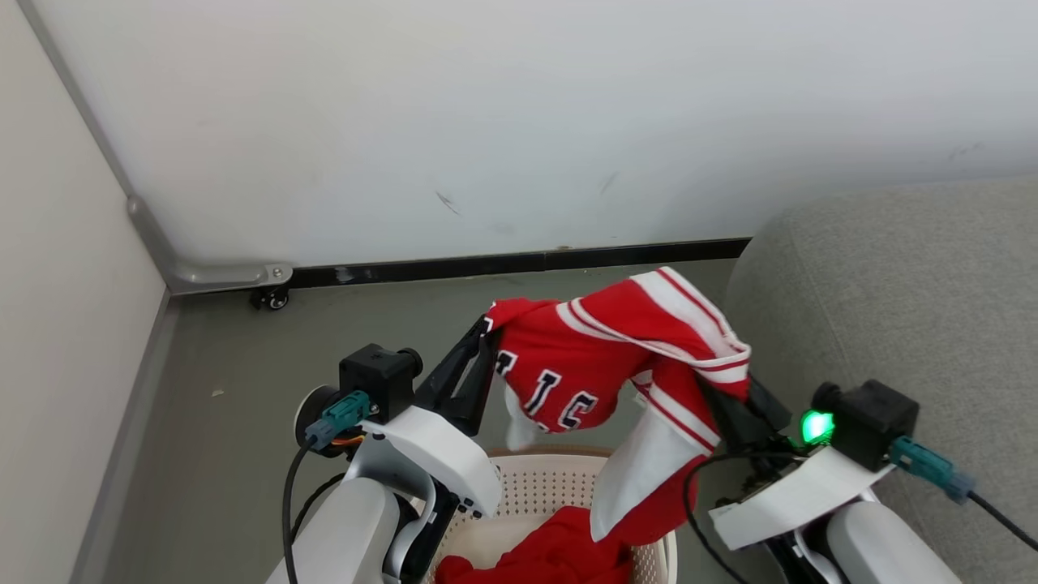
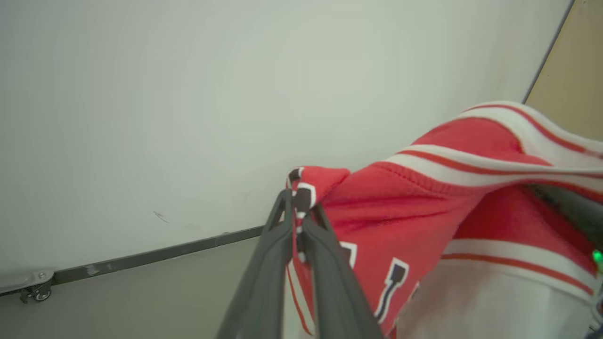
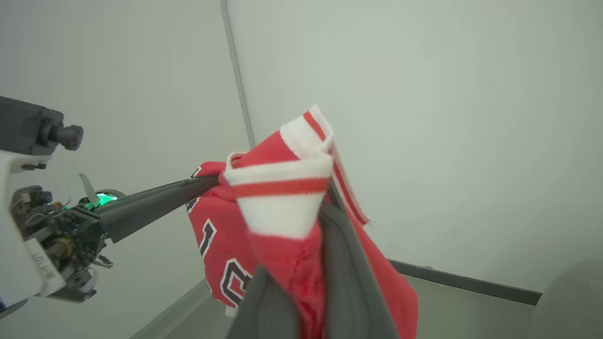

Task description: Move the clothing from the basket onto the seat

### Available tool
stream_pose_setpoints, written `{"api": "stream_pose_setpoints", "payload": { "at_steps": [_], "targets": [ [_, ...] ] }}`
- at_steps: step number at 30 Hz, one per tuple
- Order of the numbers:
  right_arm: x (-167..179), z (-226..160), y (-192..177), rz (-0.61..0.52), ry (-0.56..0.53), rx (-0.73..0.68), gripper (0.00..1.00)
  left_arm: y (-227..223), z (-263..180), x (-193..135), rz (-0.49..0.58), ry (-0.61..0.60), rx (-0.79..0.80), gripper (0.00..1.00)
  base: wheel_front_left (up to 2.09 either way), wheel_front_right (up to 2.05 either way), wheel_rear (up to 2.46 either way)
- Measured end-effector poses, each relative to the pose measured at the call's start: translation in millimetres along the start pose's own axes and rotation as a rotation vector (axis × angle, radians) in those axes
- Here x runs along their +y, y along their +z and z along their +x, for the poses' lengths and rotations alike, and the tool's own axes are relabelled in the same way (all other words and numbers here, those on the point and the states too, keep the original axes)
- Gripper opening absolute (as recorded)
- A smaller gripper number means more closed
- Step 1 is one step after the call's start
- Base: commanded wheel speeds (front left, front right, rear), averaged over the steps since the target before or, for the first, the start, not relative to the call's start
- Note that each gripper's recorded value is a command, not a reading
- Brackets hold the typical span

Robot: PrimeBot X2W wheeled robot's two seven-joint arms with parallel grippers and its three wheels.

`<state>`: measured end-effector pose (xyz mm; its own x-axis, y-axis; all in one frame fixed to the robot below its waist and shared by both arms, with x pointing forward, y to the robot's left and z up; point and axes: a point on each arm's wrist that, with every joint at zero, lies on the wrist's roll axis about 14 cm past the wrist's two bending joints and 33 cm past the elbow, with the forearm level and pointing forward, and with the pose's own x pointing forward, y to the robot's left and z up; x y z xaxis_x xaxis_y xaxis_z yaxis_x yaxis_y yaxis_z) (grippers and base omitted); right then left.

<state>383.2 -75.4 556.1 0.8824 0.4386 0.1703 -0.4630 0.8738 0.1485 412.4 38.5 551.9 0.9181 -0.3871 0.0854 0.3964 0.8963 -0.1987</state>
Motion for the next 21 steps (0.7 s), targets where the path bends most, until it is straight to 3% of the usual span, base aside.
{"api": "stream_pose_setpoints", "payload": {
  "at_steps": [12,21],
  "targets": [
    [-70.9,-45.9,25.7,-0.033,-0.235,-0.073,0.00,0.4,4.4,-11.1,-0.021,-0.028,-0.029,1.00,0.00,0.00,0.00],
    [-86.5,-83.1,30.3,-0.061,-0.333,-0.076,0.00,1.6,12.4,-26.7,-0.031,-0.066,-0.046,1.00,0.00,0.00,0.00]
  ]
}}
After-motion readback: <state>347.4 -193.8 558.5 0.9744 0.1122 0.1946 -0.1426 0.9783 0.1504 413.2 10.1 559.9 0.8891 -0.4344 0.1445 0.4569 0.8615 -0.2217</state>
